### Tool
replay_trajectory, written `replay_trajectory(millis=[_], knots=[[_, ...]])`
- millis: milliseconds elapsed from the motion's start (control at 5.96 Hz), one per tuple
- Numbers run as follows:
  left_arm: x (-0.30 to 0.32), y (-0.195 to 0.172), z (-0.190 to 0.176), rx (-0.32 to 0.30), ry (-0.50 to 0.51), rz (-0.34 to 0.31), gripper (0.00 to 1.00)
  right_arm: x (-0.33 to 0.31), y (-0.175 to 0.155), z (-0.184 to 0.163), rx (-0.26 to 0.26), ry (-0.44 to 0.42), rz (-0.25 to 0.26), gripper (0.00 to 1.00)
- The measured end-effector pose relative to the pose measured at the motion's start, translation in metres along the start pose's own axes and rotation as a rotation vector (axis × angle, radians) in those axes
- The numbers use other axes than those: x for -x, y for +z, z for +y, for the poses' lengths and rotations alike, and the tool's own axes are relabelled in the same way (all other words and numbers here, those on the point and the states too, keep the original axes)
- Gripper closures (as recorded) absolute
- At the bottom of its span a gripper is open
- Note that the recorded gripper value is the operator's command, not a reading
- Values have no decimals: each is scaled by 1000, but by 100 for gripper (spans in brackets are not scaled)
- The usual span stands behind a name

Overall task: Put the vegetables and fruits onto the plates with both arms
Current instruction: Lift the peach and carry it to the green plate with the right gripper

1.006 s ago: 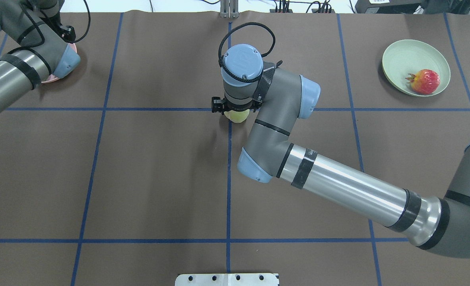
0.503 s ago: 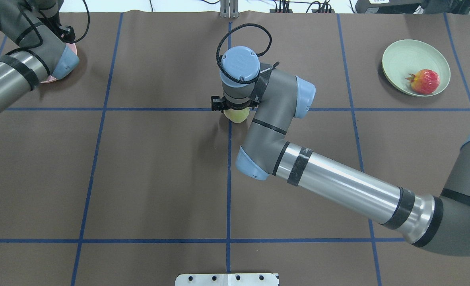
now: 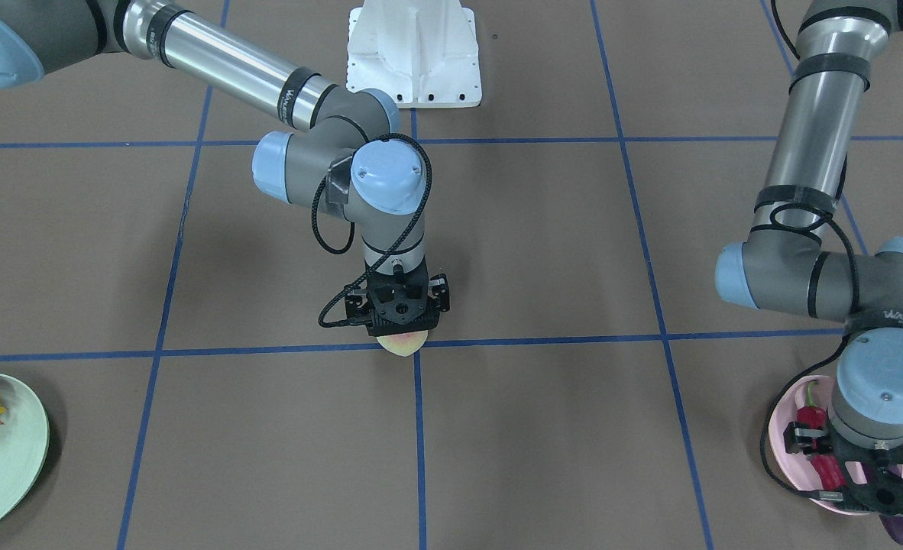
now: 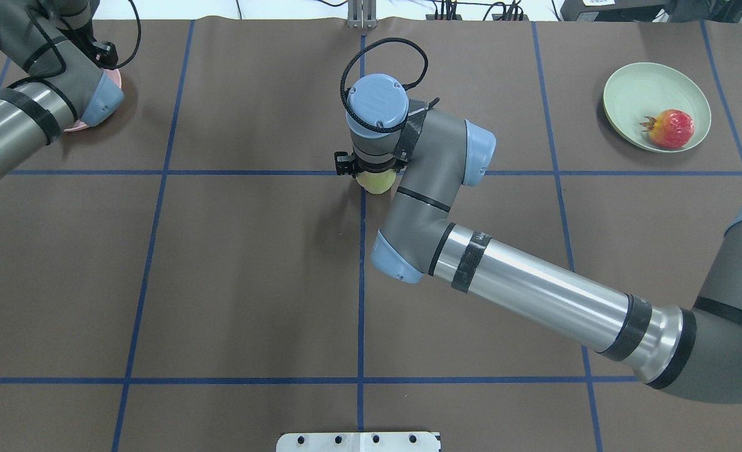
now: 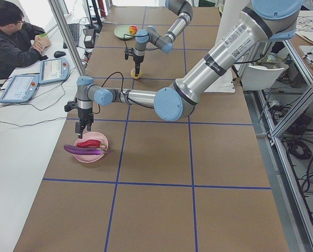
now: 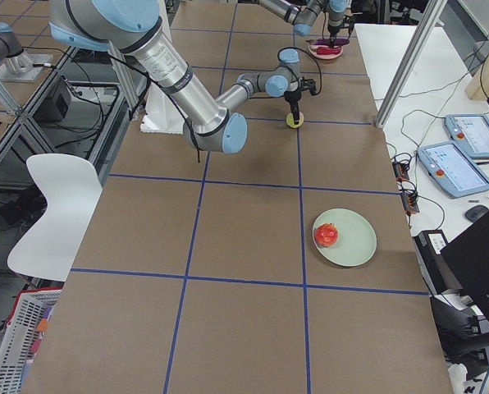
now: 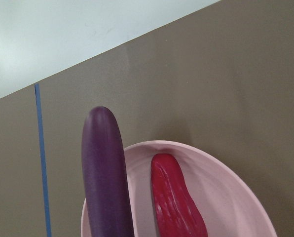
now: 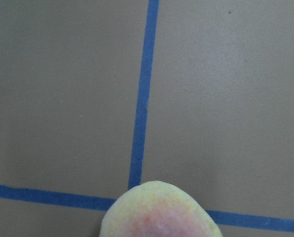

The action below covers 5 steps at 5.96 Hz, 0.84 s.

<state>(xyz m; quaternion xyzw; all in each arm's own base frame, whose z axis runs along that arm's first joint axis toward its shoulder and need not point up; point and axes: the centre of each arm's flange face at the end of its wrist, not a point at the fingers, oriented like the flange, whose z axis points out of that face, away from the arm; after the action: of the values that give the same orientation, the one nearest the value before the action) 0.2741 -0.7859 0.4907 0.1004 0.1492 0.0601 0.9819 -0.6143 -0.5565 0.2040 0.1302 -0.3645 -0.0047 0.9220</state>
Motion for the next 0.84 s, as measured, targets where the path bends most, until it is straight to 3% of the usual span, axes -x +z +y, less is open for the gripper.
replay_trajectory(millis=[335, 503, 839], knots=[[-8, -22, -4, -20, 1, 37, 0, 6, -22, -12, -25, 6, -39, 100], [-13, -41, 0, -23, 6, 102, 0, -1, -41, -25, -23, 20, -52, 100], [7, -80, 56, -33, 38, 285, 0, -44, -87, -63, 1, 57, -60, 100]])
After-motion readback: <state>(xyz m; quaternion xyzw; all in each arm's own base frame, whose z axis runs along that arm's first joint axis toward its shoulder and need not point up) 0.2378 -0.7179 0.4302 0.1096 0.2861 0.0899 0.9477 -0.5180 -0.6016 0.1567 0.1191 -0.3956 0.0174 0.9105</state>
